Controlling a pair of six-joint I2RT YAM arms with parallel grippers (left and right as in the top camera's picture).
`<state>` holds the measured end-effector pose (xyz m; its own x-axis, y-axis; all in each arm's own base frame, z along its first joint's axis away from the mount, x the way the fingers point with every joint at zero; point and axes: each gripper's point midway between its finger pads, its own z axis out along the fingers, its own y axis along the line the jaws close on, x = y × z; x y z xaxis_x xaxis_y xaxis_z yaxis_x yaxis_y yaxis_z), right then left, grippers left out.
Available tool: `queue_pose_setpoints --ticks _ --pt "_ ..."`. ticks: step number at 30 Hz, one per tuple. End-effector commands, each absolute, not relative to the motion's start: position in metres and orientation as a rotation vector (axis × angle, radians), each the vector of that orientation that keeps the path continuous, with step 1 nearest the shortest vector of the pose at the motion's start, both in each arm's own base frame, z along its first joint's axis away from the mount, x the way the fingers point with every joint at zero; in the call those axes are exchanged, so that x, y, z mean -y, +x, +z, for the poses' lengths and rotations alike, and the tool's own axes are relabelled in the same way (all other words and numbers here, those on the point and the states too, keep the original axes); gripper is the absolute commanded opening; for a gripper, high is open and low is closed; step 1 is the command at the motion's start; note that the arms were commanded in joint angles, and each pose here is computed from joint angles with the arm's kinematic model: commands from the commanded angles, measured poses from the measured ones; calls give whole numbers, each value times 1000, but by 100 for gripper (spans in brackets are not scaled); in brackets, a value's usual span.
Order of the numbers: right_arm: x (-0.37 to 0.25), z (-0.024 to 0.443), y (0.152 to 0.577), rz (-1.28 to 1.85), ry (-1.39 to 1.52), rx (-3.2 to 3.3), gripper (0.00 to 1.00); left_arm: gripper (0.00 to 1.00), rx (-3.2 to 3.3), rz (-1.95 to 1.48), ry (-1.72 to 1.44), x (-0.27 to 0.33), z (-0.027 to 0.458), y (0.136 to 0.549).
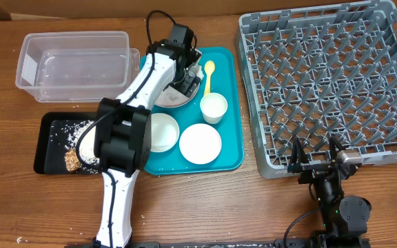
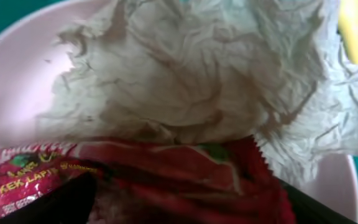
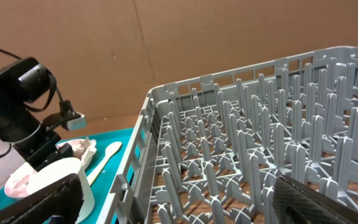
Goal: Sort waste into correct bins and load items into the dishwasher
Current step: 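Grasp the red wrapper and tissue with the left gripper and lift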
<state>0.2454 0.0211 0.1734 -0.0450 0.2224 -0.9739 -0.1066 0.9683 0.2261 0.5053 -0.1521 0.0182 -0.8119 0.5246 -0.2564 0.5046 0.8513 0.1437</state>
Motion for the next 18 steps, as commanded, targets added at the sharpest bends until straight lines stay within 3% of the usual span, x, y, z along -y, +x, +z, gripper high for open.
queue_pose_setpoints --ticks 1,6,7,10,12,14,18 --pt "-20 172 245 265 92 -1590 100 75 -2761 121 806 147 5 503" --pt "-20 172 245 265 92 -1590 100 50 -2748 156 796 145 10 507" --pt "-20 172 245 265 92 -1590 100 42 -2746 152 771 145 13 509" --pt "-20 172 245 265 92 -1590 100 31 -2746 146 743 146 21 511" --pt "-20 172 245 265 92 -1590 100 12 -2744 141 727 147 35 512" --pt "-20 172 245 265 92 -1590 100 4 -2739 136 698 147 47 513" --pt "-20 171 245 265 92 -1591 100 4 -2725 122 686 149 68 513"
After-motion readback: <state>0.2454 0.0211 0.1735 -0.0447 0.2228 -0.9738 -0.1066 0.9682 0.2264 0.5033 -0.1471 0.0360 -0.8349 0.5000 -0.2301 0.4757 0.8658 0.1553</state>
